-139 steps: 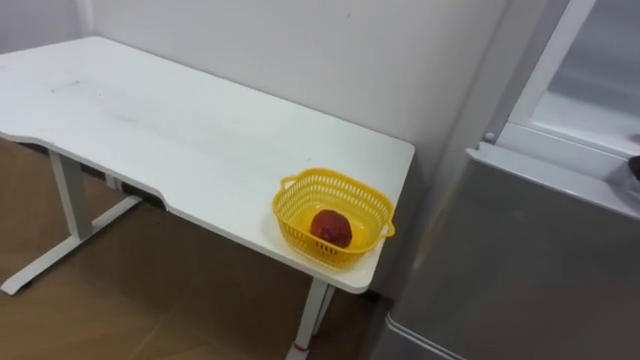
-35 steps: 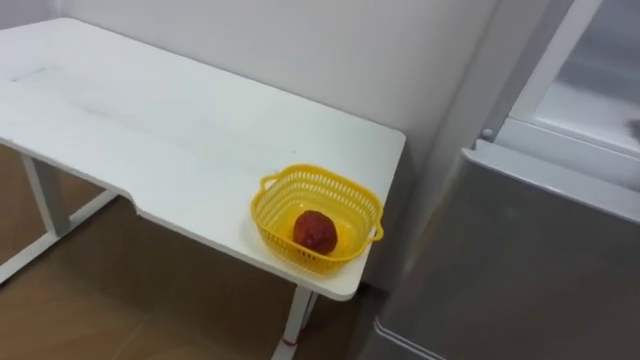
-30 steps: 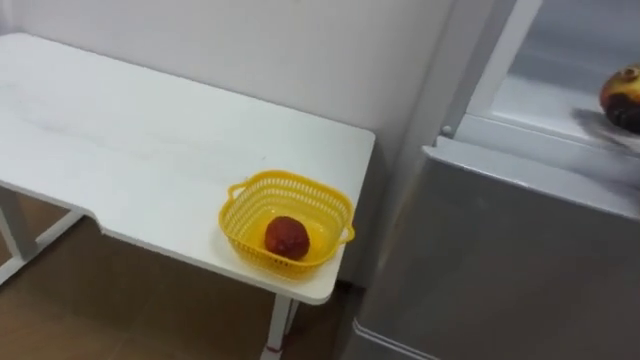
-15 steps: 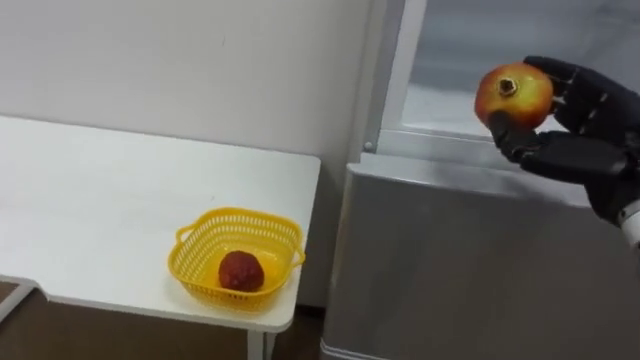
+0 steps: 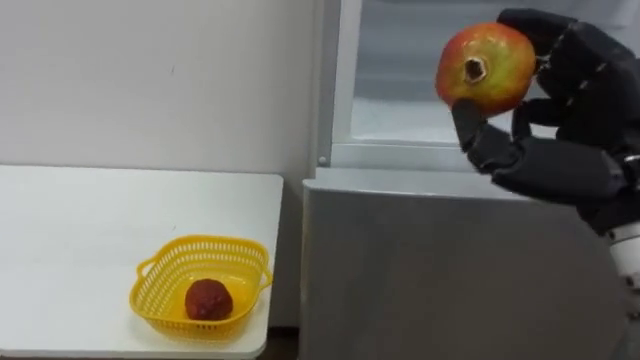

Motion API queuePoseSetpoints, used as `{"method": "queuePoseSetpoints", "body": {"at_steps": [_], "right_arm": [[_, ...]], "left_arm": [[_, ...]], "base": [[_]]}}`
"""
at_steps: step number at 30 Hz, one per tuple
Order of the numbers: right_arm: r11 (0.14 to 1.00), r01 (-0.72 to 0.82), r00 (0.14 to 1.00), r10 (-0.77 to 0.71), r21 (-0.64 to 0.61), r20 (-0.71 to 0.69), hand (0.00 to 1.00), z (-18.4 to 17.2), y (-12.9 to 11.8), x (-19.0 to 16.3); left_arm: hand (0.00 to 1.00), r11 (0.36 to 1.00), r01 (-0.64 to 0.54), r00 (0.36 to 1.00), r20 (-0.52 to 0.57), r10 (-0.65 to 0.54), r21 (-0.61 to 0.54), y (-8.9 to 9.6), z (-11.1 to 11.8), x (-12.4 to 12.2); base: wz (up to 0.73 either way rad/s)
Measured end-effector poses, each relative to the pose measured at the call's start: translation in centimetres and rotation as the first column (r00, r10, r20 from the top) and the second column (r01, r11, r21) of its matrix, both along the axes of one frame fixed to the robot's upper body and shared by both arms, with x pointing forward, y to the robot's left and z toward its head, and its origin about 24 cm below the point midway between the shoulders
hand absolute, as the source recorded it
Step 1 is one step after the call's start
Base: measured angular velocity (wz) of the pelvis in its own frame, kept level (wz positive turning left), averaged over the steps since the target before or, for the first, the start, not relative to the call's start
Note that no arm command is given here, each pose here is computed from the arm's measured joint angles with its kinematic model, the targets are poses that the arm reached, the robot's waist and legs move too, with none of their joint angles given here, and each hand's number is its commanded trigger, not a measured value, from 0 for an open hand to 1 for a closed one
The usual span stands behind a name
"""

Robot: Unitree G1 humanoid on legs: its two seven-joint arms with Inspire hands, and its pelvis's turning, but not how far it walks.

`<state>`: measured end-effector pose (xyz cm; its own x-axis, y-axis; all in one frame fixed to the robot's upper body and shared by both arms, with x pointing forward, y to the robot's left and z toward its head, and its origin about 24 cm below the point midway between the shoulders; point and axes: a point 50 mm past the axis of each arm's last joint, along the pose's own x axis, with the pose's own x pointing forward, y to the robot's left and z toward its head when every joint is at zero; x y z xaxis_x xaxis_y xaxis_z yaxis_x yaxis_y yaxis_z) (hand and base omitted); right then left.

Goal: Retrieve from the upper fridge

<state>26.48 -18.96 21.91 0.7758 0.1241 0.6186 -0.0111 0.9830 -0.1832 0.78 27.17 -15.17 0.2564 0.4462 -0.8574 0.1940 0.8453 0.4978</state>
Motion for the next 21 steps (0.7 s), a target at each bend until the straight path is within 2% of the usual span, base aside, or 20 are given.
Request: {"method": "queuePoseSetpoints", "body": {"at_steps": [12,21], "right_arm": [[0.944,-0.216,0.976,0.208,-0.250,-0.059,1.00,-2.3,5.4,-0.5],[0.927,-0.253,0.967,0.251,-0.277,-0.043,1.00,-2.3,7.1,0.1]], "left_arm": [[0.00,0.999,0.036,0.999,-0.010,-0.037,-0.037,-0.3,-0.3,0.9],[0.00,0.995,0.069,0.997,-0.036,-0.072,-0.077,-0.5,-0.4,0.9]], "base": [[0.03],[0.13]]}}
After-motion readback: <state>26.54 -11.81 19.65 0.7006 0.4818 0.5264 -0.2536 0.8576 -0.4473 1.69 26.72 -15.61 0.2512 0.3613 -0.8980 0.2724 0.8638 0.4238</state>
